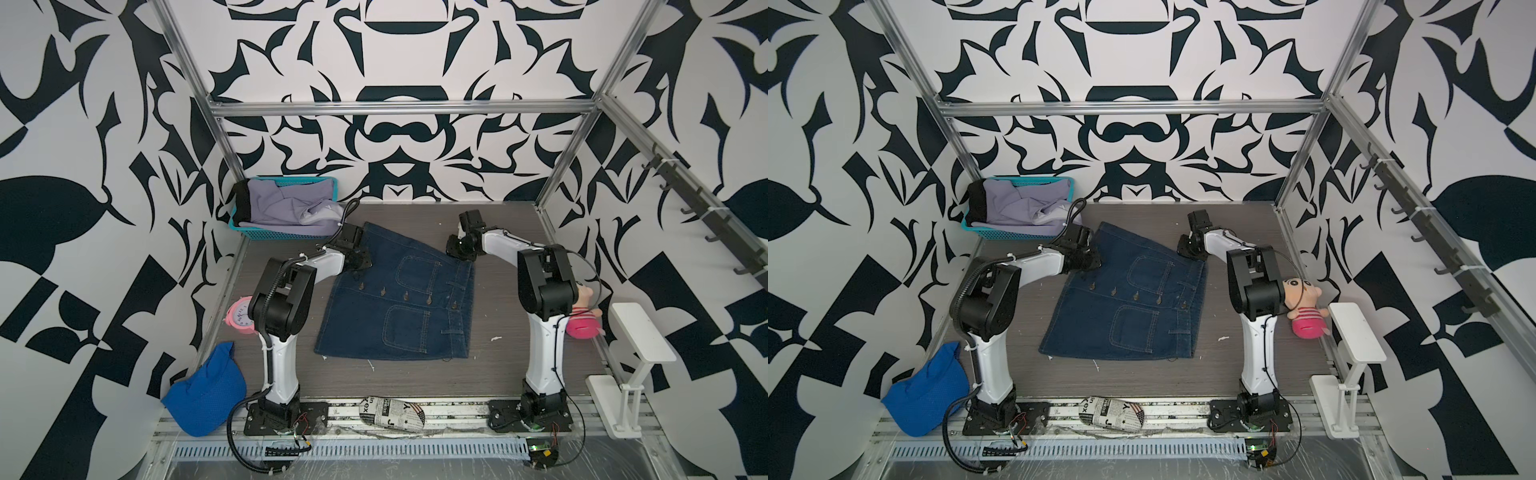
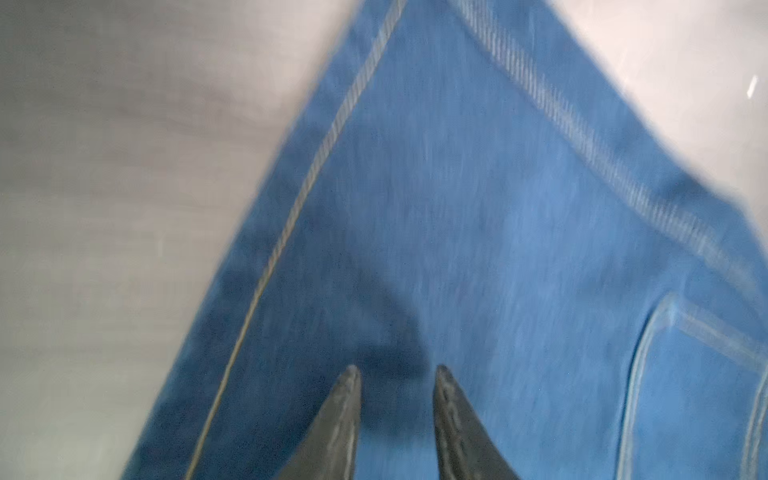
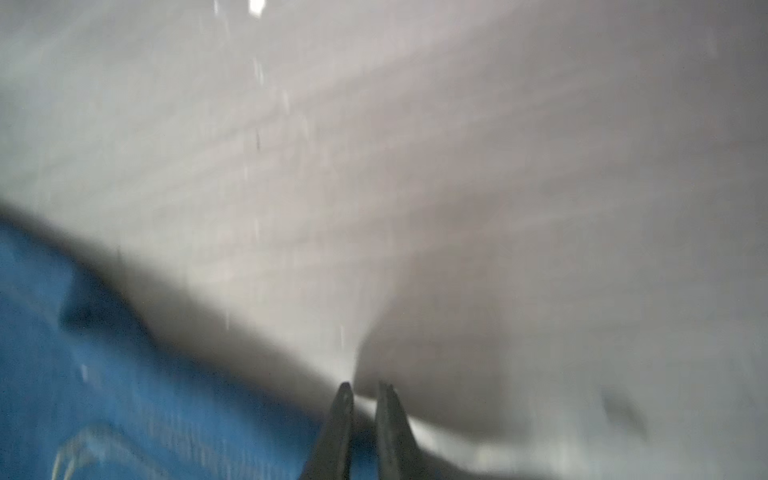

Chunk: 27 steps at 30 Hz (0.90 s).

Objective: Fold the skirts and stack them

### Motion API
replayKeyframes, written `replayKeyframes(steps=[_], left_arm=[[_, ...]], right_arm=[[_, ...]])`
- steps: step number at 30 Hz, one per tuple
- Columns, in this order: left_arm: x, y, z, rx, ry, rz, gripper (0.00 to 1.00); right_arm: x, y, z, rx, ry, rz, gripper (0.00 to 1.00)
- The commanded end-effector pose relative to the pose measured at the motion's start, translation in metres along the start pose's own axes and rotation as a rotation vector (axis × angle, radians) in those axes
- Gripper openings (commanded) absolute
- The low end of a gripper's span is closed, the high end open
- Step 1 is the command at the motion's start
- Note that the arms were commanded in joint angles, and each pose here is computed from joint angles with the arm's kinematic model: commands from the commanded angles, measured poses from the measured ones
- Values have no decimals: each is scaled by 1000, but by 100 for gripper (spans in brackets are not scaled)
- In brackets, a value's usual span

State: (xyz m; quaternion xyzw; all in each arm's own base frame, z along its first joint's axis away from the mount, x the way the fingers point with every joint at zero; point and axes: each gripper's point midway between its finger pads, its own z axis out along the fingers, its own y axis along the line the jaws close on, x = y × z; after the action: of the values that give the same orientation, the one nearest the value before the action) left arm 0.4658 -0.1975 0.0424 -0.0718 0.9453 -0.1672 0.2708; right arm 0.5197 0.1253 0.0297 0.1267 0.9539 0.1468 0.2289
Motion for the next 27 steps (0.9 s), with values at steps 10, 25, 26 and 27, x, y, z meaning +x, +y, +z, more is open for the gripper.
replayKeyframes(steps=[10, 25, 26, 27], left_arm=[[-3, 1, -67, -20, -65, -47, 31], [20, 25, -121, -115, -184, 3, 48], [18, 28, -128, -120, -206, -2, 49], [16, 29, -136, -120, -232, -10, 49]], right_arm=[[14, 50, -124, -23, -92, -134, 12], [130, -12, -74, 221, 83, -181, 0], [127, -13, -69, 233, 86, -191, 0], [124, -14, -62, 248, 90, -202, 0]])
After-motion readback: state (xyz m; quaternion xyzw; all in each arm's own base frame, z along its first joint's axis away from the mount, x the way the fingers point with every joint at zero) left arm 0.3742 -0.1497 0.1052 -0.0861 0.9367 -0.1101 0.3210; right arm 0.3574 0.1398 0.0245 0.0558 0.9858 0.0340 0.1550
